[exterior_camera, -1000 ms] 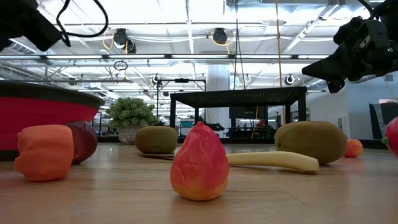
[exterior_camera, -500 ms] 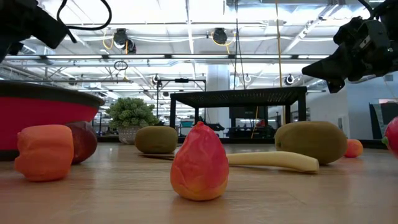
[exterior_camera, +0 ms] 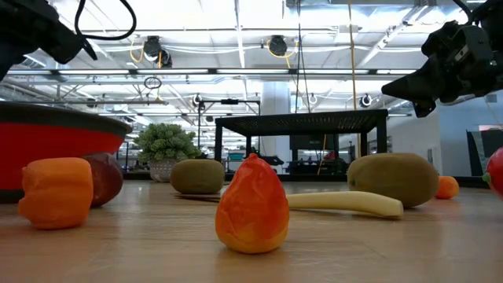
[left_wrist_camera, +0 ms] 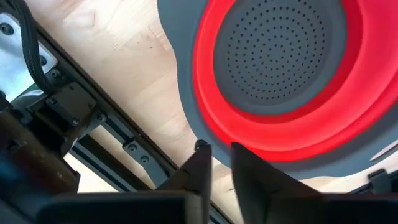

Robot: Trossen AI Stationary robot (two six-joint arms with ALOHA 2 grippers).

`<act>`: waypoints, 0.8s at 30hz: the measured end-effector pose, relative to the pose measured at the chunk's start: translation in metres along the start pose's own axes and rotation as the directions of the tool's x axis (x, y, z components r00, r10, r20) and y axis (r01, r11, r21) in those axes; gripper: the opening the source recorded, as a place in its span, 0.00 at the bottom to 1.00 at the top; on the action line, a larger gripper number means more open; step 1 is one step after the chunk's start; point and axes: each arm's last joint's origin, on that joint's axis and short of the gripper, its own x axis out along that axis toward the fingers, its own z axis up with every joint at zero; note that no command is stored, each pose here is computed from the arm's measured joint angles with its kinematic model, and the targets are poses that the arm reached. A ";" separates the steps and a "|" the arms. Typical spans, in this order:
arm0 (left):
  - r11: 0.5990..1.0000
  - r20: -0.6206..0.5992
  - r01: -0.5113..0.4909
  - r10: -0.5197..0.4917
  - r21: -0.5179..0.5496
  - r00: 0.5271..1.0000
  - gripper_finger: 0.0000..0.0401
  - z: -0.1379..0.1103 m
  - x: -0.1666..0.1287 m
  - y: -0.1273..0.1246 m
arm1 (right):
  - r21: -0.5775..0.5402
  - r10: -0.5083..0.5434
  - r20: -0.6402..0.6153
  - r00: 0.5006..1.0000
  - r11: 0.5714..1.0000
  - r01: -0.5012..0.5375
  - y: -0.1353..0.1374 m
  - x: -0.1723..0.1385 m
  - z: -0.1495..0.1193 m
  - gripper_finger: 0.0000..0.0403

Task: Pick & Place Fruit
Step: Put the red strainer bowl on the shelf

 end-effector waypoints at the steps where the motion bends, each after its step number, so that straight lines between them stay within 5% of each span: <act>1: 1.000 0.000 -0.001 0.001 -0.008 1.000 0.23 0.000 0.000 0.000 | 0.000 0.000 0.000 1.000 1.000 0.000 0.000 0.000 0.000 0.00; 12: 1.000 0.045 -0.005 0.003 0.025 0.999 0.64 0.002 0.000 -0.001 | 0.000 0.000 0.000 1.000 1.000 0.000 0.000 0.000 0.000 0.00; 18: 1.000 0.063 0.008 -0.010 0.028 0.998 0.72 0.002 0.000 -0.003 | 0.000 0.000 0.000 1.000 1.000 0.000 0.000 0.000 0.000 0.00; 24: 0.994 0.073 0.005 0.002 -0.105 0.997 0.74 -0.001 0.001 -0.004 | -0.001 0.000 0.000 1.000 1.000 0.000 0.000 0.000 0.000 0.00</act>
